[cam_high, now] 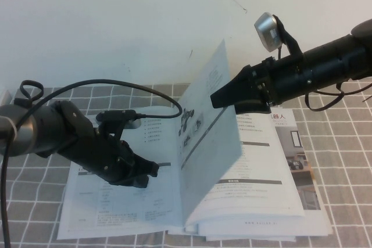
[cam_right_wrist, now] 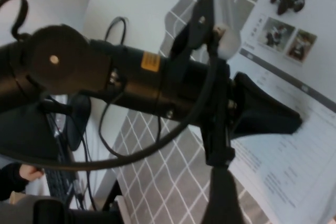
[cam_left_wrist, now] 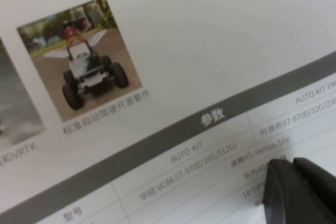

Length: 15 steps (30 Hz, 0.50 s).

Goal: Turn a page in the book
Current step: Open the closed book

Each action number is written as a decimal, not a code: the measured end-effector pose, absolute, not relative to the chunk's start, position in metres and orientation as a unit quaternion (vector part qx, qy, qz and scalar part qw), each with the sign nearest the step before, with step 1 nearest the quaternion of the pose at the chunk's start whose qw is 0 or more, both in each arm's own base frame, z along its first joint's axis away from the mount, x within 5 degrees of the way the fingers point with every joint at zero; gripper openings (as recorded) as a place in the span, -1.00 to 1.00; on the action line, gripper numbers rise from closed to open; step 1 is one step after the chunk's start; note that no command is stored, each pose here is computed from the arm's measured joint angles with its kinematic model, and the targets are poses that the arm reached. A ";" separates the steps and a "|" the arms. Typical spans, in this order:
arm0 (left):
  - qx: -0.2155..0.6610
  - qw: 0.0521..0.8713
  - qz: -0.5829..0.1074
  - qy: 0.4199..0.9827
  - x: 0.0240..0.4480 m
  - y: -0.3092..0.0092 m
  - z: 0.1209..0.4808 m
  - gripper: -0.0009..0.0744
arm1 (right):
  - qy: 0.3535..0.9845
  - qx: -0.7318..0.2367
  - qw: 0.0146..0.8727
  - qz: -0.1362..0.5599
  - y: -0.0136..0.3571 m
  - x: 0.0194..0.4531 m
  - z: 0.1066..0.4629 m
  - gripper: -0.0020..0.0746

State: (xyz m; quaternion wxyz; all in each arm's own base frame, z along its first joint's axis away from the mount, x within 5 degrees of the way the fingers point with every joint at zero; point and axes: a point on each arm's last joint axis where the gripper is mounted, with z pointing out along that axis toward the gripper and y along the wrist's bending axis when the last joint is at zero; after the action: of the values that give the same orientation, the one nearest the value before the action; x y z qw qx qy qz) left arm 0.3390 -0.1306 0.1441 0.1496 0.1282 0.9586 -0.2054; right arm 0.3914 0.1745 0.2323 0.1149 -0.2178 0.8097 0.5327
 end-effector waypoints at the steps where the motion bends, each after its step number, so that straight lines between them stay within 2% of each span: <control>1: 0.128 0.150 -0.205 0.959 0.339 -0.131 0.144 -0.99 | 0.807 -0.217 0.118 0.536 0.175 0.392 0.233 0.25; 10: 0.127 0.162 -0.205 0.957 0.339 -0.131 0.149 -0.99 | 0.798 -0.207 0.125 0.552 0.176 0.393 0.237 0.25; 15: 0.138 0.216 -0.210 0.944 0.333 -0.129 0.190 -0.99 | 0.798 -0.207 0.126 0.553 0.176 0.393 0.237 0.25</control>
State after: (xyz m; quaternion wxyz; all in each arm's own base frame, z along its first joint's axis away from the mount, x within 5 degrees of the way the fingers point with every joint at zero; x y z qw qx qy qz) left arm 0.3328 -0.1285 0.1903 0.2164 0.1376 0.9435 -0.2098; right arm 0.3930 0.1764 0.2368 0.1255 -0.2065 0.7975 0.5528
